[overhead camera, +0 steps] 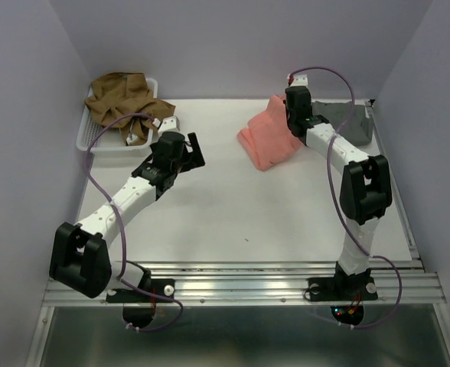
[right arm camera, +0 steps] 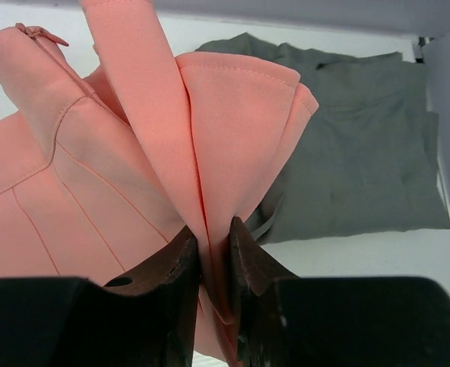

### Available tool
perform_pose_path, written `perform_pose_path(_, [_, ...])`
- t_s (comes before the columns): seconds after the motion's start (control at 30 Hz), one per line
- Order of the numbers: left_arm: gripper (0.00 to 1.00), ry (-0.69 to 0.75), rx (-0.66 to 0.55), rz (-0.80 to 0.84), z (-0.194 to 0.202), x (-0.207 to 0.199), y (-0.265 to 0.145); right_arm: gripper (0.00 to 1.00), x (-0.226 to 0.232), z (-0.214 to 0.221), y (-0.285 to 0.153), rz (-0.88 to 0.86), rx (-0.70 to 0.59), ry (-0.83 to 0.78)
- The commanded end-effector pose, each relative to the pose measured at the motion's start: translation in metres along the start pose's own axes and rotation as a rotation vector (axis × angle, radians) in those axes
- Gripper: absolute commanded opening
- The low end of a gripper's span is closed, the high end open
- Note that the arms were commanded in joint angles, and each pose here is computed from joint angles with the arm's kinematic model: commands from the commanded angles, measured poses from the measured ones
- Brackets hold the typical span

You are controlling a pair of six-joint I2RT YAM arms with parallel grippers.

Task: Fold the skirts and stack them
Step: Neatly place the folded skirt to the corner

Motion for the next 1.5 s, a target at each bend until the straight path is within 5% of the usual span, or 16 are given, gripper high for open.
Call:
perform_pose_path(0.0, [0.98, -0.009, -0.059, -0.021, -0.026, -0.002, 0.001, 0.01, -0.029, -0.058, 0.010, 0.084, -0.136, 0.057])
perform_pose_path(0.3, [0.99, 0.006, -0.037, -0.016, -0.035, -0.010, 0.022, 0.01, -0.062, -0.094, 0.035, 0.146, -0.186, 0.073])
perform_pose_path(0.77, [0.99, 0.018, 0.016, 0.001, -0.029, -0.016, 0.042, 0.01, -0.082, -0.145, 0.015, 0.148, -0.274, 0.135])
perform_pose_path(1.47, [0.99, 0.019, 0.056, 0.017, -0.023, -0.021, 0.054, 0.01, -0.153, -0.117, 0.029, 0.303, -0.184, 0.199])
Point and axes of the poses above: each gripper's point midway between its finger pads, its own y axis out along the fingers, its own x axis along the line the jaws close on, z = x × y, the point moved 5 cm from there along -y, back along the fingers, and after that the axes turned 4 degrees about y, right-handed, at the moved point
